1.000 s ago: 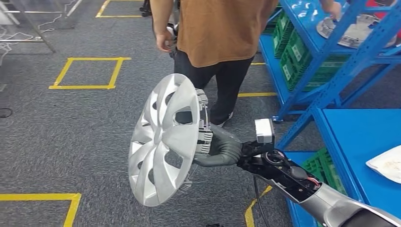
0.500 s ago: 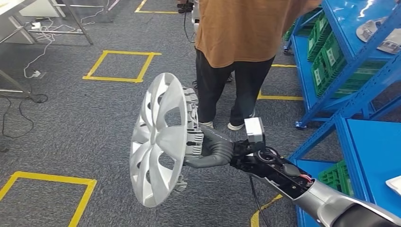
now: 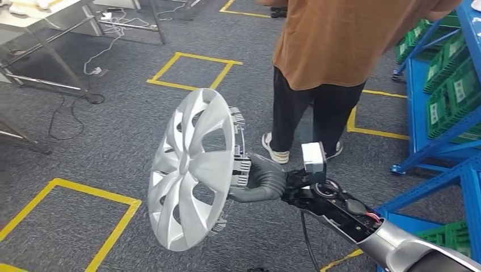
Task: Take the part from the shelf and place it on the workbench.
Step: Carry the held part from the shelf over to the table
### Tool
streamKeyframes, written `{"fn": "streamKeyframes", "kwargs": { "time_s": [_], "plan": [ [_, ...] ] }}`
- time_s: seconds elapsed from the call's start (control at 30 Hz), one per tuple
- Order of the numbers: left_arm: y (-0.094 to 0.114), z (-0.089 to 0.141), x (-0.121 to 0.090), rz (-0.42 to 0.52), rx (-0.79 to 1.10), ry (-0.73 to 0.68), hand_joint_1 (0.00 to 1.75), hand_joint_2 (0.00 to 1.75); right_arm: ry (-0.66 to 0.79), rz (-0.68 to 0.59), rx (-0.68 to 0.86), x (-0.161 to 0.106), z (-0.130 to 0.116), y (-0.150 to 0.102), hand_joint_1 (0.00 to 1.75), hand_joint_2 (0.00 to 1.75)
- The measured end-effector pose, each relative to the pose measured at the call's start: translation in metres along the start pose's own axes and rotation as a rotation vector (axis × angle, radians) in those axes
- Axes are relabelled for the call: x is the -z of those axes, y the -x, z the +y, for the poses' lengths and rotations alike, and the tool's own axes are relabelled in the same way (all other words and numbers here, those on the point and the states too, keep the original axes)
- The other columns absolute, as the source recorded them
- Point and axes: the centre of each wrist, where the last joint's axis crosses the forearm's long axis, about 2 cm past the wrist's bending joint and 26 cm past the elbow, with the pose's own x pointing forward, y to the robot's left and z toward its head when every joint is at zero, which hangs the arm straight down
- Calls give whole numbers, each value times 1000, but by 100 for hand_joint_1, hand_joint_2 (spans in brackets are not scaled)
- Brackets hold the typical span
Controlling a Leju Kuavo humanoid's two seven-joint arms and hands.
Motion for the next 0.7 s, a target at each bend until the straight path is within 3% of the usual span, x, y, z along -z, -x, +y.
{"fn": "streamKeyframes", "kwargs": {
  "time_s": [0.7],
  "plan": [
    [-1,-1,0,3,-16,2,0,175,-23,9,11,8,4,2,175,175]
  ]
}}
